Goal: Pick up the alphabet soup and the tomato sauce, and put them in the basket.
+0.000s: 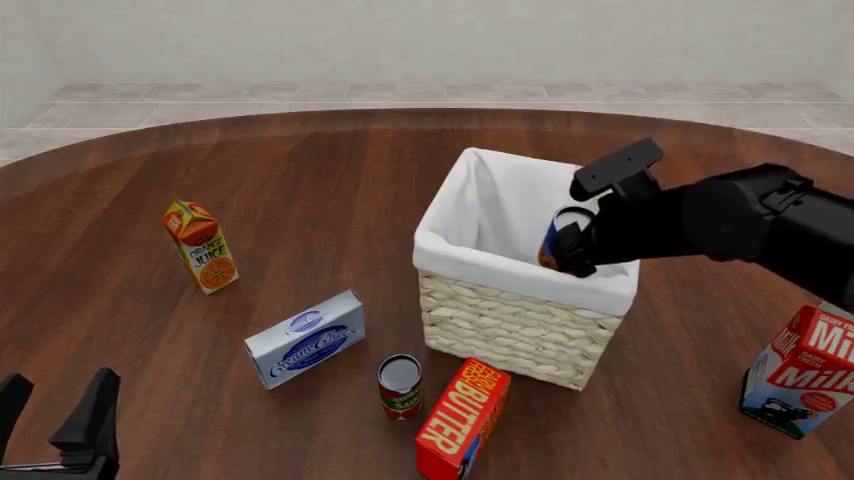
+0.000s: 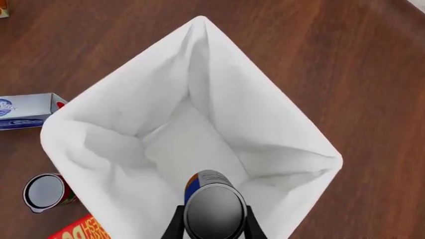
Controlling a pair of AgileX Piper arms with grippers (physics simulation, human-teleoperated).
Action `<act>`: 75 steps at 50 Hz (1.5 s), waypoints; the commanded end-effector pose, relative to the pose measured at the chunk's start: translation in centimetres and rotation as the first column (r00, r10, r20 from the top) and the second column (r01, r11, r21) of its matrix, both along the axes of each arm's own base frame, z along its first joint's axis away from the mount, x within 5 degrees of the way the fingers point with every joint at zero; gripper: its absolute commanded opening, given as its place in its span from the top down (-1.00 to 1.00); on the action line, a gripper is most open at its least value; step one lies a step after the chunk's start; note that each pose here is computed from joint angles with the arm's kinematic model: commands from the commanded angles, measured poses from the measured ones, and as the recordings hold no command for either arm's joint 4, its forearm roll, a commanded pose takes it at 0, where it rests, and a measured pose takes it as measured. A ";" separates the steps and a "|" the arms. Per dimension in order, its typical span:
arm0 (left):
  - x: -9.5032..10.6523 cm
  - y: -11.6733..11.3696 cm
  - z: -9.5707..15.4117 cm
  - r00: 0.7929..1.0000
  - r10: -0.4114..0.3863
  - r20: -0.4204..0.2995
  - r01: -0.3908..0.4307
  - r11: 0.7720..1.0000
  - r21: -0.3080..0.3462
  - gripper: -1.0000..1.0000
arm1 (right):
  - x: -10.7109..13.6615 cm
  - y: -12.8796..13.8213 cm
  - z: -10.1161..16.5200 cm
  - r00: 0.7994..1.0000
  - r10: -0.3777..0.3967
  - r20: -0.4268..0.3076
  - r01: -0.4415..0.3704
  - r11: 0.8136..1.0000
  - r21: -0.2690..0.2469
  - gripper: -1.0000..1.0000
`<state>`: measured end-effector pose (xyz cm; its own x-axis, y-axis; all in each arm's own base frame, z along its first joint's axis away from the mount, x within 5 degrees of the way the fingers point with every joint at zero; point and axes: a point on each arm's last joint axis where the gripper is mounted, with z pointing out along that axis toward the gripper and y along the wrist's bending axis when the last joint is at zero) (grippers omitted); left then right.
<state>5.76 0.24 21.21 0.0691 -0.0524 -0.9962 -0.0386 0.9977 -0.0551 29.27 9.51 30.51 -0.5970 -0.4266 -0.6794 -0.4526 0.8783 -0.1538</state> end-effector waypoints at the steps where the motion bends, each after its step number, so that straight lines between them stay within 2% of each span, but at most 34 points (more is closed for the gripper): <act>1: -0.1 0.0 0.0 1.000 0.000 0.000 0.000 1.000 0.000 -1.00 | 0.0 0.0 0.1 1.000 -0.016 0.004 0.015 1.000 0.016 1.00; 5: -0.1 0.0 0.0 1.000 0.000 0.000 0.000 1.000 0.000 -1.00 | 0.0 -0.2 0.2 1.000 -0.021 0.007 0.020 1.000 0.017 1.00; 6: -0.1 0.0 0.0 1.000 0.000 0.000 0.000 1.000 0.000 -1.00 | 0.1 -0.2 0.3 1.000 -0.021 0.009 0.021 1.000 0.015 -1.00; 29: 0.0 0.0 0.0 1.000 0.000 0.000 0.000 1.000 0.001 -1.00 | 0.2 0.0 1.1 1.000 -0.016 0.024 0.016 1.000 0.021 -1.00; 53: 0.0 0.0 0.0 1.000 0.000 -0.001 0.000 1.000 0.002 -1.00 | -0.4 0.0 4.8 0.996 -0.010 0.094 0.006 0.999 0.043 -1.00; 63: 0.0 0.0 0.0 1.000 0.000 -0.001 0.000 1.000 0.001 -1.00 | -0.5 0.1 5.5 0.994 -0.007 0.107 0.002 0.999 0.049 -1.00; 75: 0.0 0.0 0.0 1.000 0.000 -0.001 0.000 1.000 0.001 -1.00 | -1.5 0.8 7.5 0.990 0.016 0.141 -0.027 0.997 0.071 -1.00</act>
<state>5.78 0.24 21.21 0.0683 -0.0511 -0.9964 -0.0383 0.9978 -0.0538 28.31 10.02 36.65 -0.5090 -0.3890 -0.7678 -0.4426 0.8834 -0.1542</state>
